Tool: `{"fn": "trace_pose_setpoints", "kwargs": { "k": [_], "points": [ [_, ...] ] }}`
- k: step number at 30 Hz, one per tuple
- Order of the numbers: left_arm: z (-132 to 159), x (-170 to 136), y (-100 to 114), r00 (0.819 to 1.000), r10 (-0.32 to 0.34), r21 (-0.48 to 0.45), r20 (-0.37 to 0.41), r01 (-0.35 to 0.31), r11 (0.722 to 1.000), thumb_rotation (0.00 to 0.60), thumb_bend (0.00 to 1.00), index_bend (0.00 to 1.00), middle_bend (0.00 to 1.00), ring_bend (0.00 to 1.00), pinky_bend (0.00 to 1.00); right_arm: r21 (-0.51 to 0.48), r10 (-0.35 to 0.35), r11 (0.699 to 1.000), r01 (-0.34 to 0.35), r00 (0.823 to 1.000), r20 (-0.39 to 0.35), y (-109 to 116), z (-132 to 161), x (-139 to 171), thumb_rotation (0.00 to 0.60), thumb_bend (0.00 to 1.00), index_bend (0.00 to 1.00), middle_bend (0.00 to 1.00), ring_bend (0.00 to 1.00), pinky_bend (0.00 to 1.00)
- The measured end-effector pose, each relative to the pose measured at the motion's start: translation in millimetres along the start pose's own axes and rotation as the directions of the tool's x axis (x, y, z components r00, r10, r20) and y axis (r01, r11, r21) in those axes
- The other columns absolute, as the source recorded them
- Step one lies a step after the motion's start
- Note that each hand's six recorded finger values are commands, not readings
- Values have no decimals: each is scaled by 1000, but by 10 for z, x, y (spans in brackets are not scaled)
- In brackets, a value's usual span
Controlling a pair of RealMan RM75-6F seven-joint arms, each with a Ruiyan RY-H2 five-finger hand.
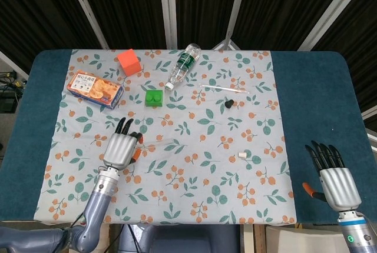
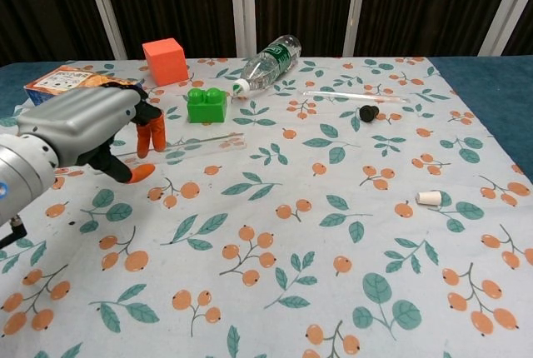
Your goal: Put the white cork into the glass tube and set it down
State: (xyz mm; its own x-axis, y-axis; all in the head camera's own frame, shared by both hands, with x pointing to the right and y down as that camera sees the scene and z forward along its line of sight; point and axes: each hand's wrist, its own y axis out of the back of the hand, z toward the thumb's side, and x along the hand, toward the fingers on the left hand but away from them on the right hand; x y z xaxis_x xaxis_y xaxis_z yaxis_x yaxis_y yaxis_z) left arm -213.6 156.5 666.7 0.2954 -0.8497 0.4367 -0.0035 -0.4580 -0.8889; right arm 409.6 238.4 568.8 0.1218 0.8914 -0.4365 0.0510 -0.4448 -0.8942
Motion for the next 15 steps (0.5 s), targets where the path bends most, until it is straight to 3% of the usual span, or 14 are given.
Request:
{"fn": "trace_pose_setpoints", "kwargs": {
  "k": [8, 12, 15],
  "points": [
    [-230, -18, 173, 989, 79, -18, 124, -77, 997, 600, 752, 543, 593, 89, 0, 5, 8, 1000, -8, 1000, 1, -13, 66, -56, 600, 249, 0, 0, 0, 0],
    [-350, -9, 211, 985, 93, -33, 146, -90, 995, 600, 752, 543, 593, 89, 0, 7, 23, 1000, -23, 1000, -21, -57, 165, -109, 600, 249, 3, 0, 0, 0],
    [-434, 9, 259, 982, 109, -52, 152, -102, 993, 600, 752, 543, 593, 89, 0, -10, 30, 999, -30, 998, -48, -93, 300, -196, 600, 249, 69, 0, 0, 0]
  ]
}}
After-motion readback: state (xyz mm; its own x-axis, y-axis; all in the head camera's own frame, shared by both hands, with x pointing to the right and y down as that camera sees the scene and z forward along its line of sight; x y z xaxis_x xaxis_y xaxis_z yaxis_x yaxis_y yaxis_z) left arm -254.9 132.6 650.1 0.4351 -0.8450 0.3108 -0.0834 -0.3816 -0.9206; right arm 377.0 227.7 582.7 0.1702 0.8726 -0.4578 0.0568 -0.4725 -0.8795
